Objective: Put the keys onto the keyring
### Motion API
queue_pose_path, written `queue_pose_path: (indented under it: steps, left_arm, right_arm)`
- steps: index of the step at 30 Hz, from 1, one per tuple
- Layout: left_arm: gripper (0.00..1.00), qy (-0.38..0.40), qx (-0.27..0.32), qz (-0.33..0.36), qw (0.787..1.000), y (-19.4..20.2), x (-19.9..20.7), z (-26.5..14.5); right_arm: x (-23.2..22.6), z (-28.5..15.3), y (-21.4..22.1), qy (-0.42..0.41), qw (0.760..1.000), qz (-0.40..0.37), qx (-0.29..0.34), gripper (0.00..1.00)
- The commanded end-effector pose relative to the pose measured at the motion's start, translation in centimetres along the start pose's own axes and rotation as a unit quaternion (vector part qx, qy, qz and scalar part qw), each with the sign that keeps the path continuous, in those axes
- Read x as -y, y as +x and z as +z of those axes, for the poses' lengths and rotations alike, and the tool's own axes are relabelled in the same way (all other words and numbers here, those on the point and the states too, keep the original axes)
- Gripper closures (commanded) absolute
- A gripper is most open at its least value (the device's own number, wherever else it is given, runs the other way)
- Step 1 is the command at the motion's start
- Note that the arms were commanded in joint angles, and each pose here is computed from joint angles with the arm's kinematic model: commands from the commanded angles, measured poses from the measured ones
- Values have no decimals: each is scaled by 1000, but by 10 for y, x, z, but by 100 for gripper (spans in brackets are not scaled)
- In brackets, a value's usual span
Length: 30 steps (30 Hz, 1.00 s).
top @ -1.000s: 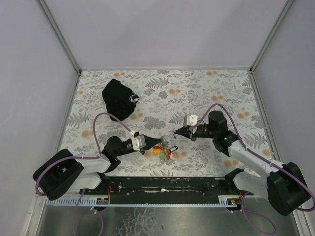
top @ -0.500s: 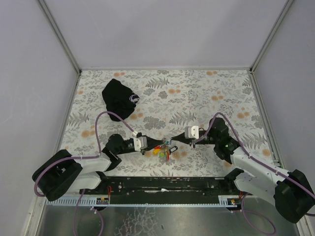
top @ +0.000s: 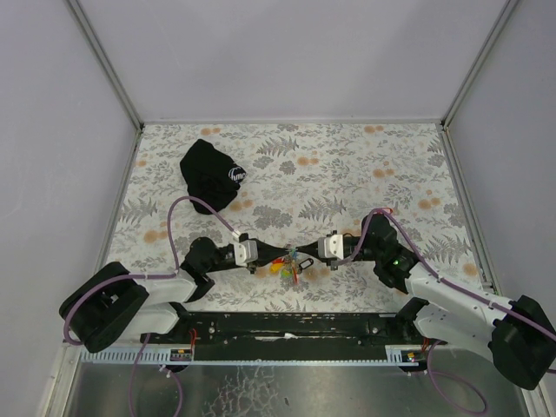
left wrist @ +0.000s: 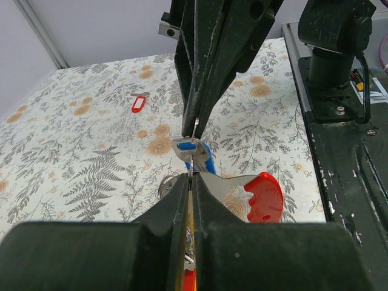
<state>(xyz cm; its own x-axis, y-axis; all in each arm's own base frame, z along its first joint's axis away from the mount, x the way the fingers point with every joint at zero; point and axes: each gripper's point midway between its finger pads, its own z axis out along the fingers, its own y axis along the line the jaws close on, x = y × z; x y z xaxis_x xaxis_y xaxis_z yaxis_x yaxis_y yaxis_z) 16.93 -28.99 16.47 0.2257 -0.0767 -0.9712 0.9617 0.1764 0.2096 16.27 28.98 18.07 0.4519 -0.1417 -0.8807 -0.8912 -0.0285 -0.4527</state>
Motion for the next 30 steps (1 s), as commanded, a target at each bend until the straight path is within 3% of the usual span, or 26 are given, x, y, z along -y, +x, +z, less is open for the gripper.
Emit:
queue_pose_path:
  steps: [1, 30]
  left_arm:
    - [100, 2, 25, 16, 1000, -12, 0, 0]
    - [100, -4, 26, 14, 1000, -13, -2, 0]
  right_arm:
    - [9, 2, 2, 23, 999, -24, -10, 100]
    - [3, 5, 0, 4, 1000, -15, -4, 100]
